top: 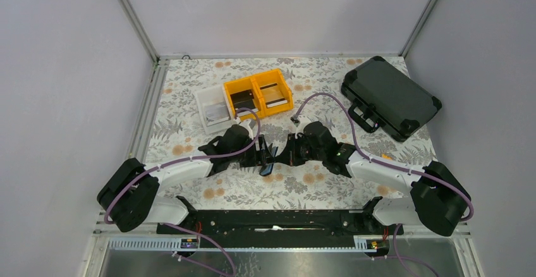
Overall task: Put the credit cards into the card holder
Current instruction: Open the card holder at the center of the board.
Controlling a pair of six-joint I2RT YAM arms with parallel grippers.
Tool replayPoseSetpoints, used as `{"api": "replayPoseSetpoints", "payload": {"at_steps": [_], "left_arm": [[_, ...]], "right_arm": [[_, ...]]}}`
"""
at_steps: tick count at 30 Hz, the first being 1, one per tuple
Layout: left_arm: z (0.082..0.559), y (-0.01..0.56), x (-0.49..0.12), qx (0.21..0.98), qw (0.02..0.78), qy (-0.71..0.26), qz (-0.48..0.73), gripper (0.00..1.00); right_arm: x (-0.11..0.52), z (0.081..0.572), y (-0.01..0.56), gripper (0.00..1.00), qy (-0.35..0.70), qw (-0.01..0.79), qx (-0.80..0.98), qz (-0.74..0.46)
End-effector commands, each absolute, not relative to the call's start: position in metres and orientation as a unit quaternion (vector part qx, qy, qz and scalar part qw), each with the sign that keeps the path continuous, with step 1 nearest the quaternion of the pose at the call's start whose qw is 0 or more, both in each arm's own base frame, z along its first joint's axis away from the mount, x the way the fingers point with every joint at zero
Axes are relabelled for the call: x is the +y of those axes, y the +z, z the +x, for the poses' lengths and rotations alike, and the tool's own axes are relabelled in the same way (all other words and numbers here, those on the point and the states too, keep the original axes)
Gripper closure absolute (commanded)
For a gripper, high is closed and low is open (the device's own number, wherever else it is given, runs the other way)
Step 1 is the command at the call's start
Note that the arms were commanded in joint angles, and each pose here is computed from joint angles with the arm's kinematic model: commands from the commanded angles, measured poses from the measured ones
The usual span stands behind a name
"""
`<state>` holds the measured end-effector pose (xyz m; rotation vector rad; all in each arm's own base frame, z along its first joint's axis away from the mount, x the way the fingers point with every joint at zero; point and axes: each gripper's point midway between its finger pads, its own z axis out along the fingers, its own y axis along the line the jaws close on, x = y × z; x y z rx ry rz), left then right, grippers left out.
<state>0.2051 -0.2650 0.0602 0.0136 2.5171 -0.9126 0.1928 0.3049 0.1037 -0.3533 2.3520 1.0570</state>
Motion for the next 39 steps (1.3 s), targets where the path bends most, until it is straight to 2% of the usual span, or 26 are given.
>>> {"api": "replayPoseSetpoints", "payload": {"at_steps": [1, 9, 15, 33, 39], "left_arm": [[0.22, 0.075, -0.268, 0.905, 0.267, -0.33, 0.01, 0.3], [0.221, 0.082, -0.267, 0.9, 0.28, -0.333, 0.015, 0.23], [0.221, 0.084, -0.266, 0.899, 0.283, -0.334, 0.014, 0.23], [0.219, 0.077, -0.263, 0.903, 0.278, -0.329, 0.012, 0.4], [0.219, 0.075, -0.262, 0.904, 0.279, -0.323, 0.013, 0.42]], "right_arm": [[0.316, 0.204, 0.129, 1.0, 0.414, 0.296, 0.85, -0.139], [0.314, 0.203, 0.124, 1.0, 0.41, 0.293, 0.853, -0.139], [0.313, 0.203, 0.123, 1.0, 0.409, 0.292, 0.854, -0.138], [0.314, 0.203, 0.122, 1.0, 0.408, 0.291, 0.854, -0.137], [0.314, 0.204, 0.124, 1.0, 0.409, 0.293, 0.853, -0.137]]}}
